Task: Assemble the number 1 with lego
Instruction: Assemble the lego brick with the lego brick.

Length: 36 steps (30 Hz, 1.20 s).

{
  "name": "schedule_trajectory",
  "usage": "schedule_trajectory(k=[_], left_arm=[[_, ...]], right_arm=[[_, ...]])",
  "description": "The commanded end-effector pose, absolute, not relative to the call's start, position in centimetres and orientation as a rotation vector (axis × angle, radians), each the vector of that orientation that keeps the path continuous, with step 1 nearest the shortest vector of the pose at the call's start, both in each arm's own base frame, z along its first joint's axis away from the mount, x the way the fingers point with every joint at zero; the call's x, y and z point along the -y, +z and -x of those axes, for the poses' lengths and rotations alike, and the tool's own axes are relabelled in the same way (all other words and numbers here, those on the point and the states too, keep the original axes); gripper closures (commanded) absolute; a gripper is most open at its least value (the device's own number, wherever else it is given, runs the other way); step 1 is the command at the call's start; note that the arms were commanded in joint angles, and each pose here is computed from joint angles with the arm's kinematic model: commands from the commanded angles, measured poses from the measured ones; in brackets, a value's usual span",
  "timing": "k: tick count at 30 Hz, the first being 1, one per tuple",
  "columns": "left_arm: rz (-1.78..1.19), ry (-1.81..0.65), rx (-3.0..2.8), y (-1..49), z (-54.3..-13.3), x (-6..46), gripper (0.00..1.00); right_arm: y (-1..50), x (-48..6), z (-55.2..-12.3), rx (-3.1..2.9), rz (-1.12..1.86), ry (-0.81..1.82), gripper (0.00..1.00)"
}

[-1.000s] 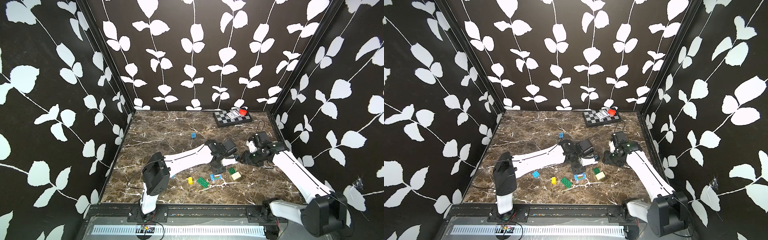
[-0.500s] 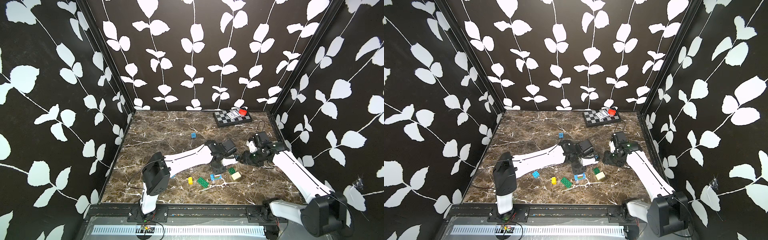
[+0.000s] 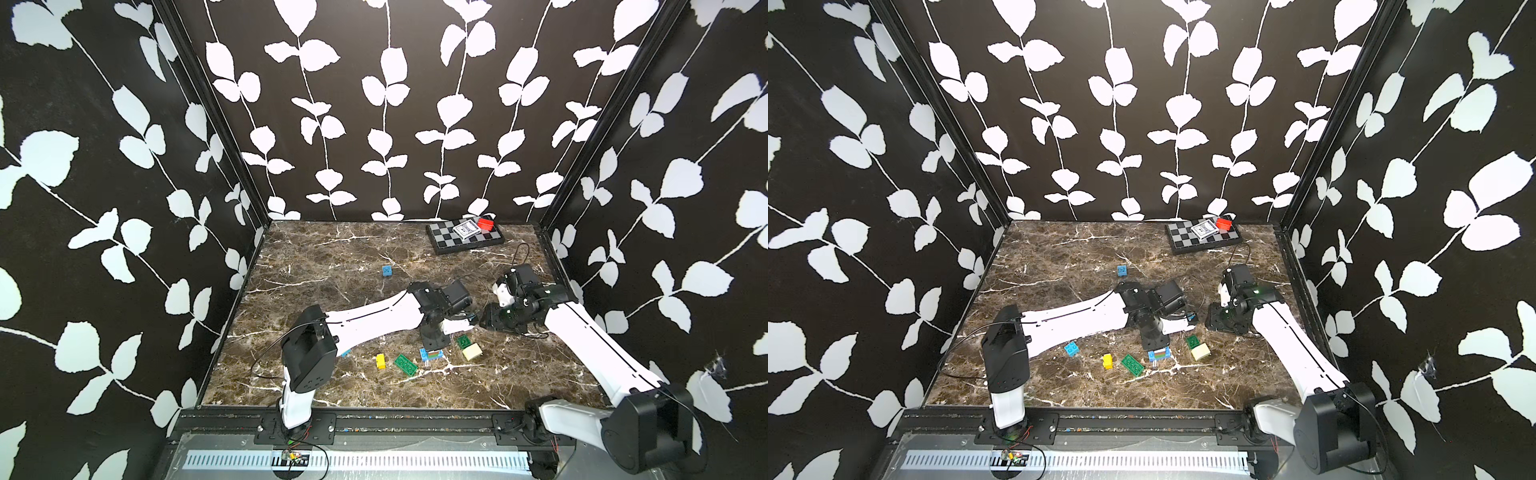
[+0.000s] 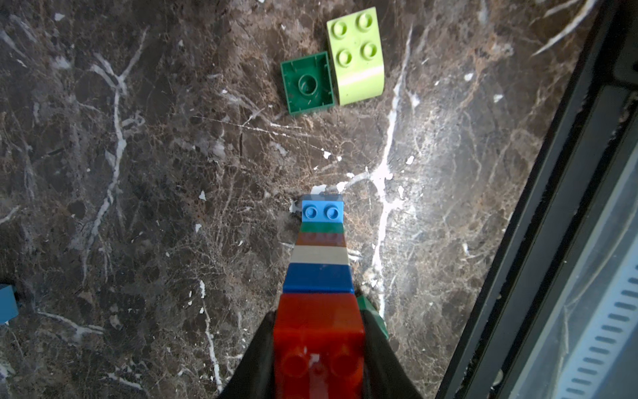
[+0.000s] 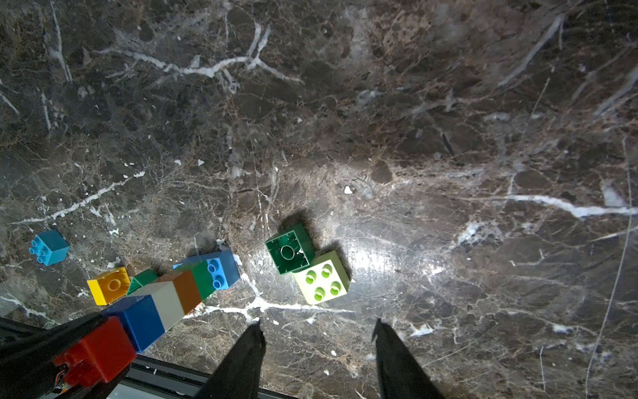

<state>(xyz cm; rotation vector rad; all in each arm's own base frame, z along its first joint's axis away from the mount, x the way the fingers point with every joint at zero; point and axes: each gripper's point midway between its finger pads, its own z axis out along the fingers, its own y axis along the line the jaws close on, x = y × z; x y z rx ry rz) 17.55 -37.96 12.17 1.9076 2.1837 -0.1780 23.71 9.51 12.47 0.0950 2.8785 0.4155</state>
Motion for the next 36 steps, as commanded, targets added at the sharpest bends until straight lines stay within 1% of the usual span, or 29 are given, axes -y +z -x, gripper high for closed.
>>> schedule_trajectory(k=[1,13,19,23,31,36], left_arm=[[-1.942,-0.164,-2.181,12.1,-17.0,37.0,0.69],[-2.033,-0.083,-2.235,9.9,-16.6,35.6,0.74],[-2.054,-0.083,-2.269,8.9,-16.1,35.0,0.73],[-2.046,-0.064,-2.266,8.9,-16.3,35.0,0.69],[-1.971,-0.121,-2.209,10.6,-17.0,36.4,0.5],[-1.934,-0.14,-2.179,11.5,-17.3,36.9,0.43]], right_arm=[[12.0,-9.3,-23.0,-2.892,-0.107,0.421,0.47],[12.0,-9.2,-23.0,-2.893,-0.109,0.416,0.47],[12.0,-9.2,-22.9,-2.896,-0.111,0.419,0.47],[11.9,-9.2,-22.8,-2.899,-0.114,0.42,0.47],[12.2,-9.2,-22.8,-2.894,-0.113,0.417,0.47],[12.3,-9.2,-22.9,-2.891,-0.113,0.42,0.47]])
